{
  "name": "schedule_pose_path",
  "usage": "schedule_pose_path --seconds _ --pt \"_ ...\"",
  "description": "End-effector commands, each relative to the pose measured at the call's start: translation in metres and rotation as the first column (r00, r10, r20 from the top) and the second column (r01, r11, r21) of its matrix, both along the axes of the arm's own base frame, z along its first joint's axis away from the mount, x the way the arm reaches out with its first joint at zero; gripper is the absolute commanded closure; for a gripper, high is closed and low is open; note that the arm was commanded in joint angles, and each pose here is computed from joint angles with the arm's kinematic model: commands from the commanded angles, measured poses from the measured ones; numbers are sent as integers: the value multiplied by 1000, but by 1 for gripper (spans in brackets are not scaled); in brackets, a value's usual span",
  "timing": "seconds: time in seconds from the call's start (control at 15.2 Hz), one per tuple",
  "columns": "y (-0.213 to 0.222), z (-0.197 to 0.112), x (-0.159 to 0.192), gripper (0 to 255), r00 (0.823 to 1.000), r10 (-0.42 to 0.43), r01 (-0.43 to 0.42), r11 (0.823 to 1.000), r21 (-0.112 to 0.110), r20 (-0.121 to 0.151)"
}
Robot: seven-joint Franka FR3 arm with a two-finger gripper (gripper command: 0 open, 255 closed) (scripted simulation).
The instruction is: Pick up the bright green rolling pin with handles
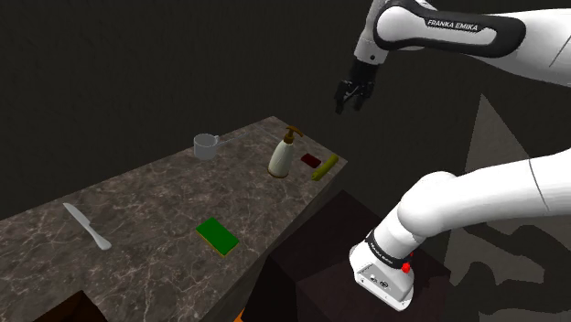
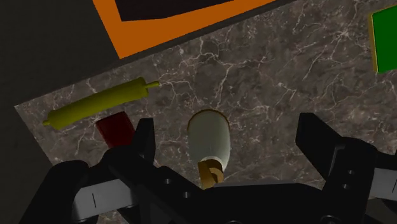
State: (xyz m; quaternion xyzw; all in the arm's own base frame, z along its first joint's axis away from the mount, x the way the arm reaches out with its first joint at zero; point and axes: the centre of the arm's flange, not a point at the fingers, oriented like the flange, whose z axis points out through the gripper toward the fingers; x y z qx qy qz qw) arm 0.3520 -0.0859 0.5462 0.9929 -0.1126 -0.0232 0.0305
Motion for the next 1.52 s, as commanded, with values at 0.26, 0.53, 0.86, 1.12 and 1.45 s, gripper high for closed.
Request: schedule_pose_path --seconds 0.26,0.53,0.86,1.12,1.45 --pt "-42 -59 37 0 981 -191 191 981 16 -10" --pt "-74 -100 57 0 949 -314 314 949 25 -19" --pt "-116 -151 76 0 888 -459 460 887 35 -32" --pt "-151 -192 86 0 823 -567 568 822 42 -43" --pt "-195 -245 92 0 723 -689 691 721 47 -59"
